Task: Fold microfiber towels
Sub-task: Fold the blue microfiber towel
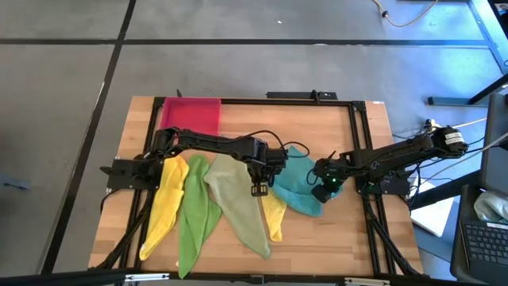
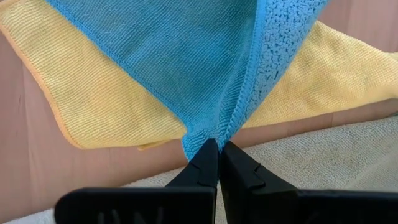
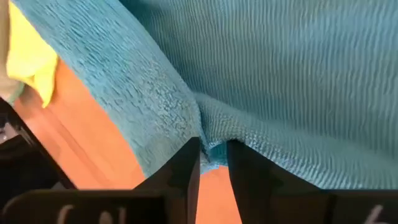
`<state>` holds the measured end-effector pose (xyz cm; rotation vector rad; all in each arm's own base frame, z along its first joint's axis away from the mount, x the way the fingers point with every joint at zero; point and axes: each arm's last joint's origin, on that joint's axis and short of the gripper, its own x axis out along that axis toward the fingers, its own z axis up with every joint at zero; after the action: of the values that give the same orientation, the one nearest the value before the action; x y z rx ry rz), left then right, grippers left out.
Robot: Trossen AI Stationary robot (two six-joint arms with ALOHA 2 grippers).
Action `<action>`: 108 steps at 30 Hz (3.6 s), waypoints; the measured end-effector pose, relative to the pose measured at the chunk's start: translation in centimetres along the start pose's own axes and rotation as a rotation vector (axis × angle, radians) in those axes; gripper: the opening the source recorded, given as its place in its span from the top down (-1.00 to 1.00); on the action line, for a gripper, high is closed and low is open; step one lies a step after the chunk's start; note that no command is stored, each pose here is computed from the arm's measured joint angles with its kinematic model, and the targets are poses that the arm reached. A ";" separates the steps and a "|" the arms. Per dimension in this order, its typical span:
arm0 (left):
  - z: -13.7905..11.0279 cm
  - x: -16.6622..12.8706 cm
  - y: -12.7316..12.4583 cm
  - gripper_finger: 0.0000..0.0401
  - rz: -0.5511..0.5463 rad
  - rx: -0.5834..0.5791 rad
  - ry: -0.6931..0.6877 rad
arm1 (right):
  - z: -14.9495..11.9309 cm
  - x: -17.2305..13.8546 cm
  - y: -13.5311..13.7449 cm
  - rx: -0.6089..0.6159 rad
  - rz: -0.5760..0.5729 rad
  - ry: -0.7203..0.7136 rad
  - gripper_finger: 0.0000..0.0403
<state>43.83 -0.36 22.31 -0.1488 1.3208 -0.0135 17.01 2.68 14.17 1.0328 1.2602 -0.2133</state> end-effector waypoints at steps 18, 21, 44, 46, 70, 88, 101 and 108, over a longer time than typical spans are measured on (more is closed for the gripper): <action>-0.1 0.0 0.0 1.00 0.001 0.000 0.008 | -1.5 -0.2 -1.6 0.071 -0.126 0.200 0.77; -0.2 0.0 0.0 1.00 0.002 0.000 0.018 | -1.4 -0.1 -1.7 0.031 -0.210 0.096 0.76; -0.4 0.0 0.2 1.00 0.004 -0.007 0.038 | -2.8 0.3 -3.4 0.050 -0.236 0.256 0.91; -0.4 0.0 0.2 1.00 0.004 -0.008 0.039 | -2.6 0.0 -2.9 0.037 -0.216 0.238 0.87; -0.3 0.0 0.2 1.00 0.004 -0.023 0.031 | -1.0 -0.2 0.6 0.099 -0.063 -0.014 0.20; -0.2 0.0 0.2 1.00 0.003 -0.003 0.019 | -0.9 0.1 1.2 0.057 -0.013 -0.067 0.20; -0.2 0.0 0.2 1.00 0.003 -0.003 0.020 | -0.8 0.1 1.0 -0.066 -0.059 -0.122 0.20; -0.2 0.0 0.2 1.00 0.003 -0.003 0.020 | -0.6 0.2 1.1 -0.117 -0.048 -0.124 0.20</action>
<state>43.64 -0.20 22.27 -0.1501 1.3408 -0.0108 17.36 3.82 14.58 0.8767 1.1715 -0.2345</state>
